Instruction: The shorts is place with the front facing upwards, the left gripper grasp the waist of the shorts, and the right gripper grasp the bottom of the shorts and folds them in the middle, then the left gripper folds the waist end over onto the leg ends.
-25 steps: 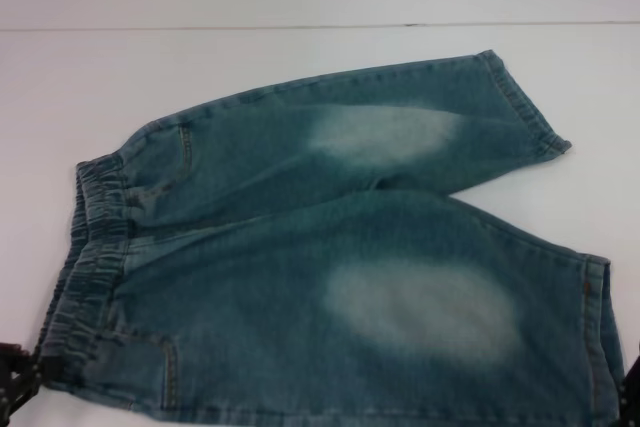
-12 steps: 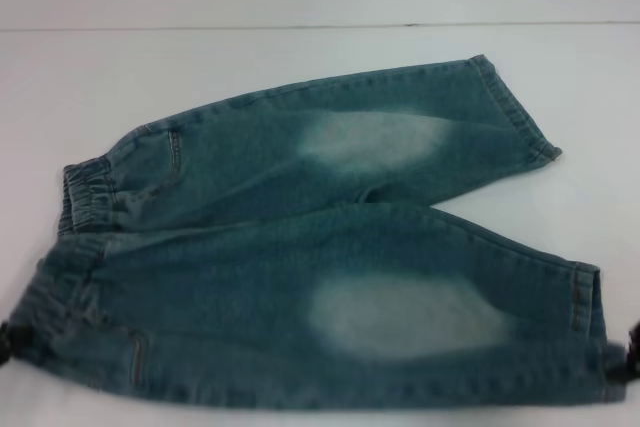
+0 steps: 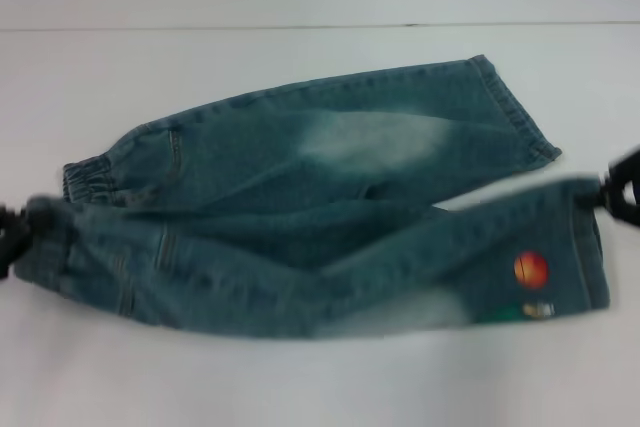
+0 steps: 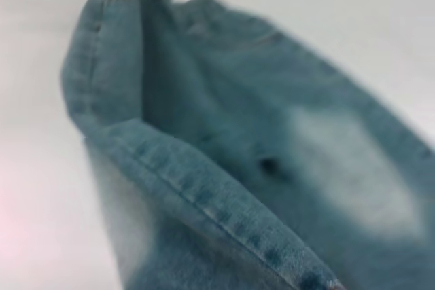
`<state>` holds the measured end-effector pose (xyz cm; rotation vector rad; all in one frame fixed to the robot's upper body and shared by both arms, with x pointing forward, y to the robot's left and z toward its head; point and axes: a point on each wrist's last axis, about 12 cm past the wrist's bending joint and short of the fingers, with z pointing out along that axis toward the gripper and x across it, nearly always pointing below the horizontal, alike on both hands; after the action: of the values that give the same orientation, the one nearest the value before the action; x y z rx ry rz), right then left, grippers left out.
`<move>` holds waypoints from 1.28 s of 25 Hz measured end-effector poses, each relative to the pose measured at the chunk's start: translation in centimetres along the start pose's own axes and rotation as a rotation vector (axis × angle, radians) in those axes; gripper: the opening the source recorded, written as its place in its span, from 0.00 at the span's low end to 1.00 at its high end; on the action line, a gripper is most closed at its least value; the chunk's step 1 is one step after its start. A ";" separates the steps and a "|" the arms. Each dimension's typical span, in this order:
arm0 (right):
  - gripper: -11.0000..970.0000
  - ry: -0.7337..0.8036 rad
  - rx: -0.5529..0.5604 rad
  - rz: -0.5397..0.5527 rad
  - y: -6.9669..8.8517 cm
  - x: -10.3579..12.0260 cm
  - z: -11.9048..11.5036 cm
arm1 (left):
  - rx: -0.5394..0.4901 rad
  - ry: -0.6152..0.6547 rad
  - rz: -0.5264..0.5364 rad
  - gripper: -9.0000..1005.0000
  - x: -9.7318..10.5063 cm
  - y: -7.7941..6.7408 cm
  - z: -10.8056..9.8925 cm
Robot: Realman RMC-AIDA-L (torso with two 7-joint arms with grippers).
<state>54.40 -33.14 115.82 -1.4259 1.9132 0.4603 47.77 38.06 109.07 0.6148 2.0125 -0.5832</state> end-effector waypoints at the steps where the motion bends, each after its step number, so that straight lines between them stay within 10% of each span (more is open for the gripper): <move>1: 0.05 -0.015 0.030 -0.006 -0.4 -0.3 0.1 | -0.020 -0.017 -0.001 0.05 -0.4 0.3 0.4; 13: 0.05 -0.153 0.411 0.027 -4.9 -0.3 3.4 | -0.165 -0.082 -0.047 0.05 -2.9 2.5 5.7; 32: 0.05 -0.095 0.600 -0.007 -7.8 -1.7 11.1 | -0.260 -0.080 -0.003 0.05 -4.7 2.9 10.9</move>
<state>65.50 -27.41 110.25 -0.9938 1.7628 -0.0570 58.70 32.63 107.69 0.4241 1.9725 -0.3341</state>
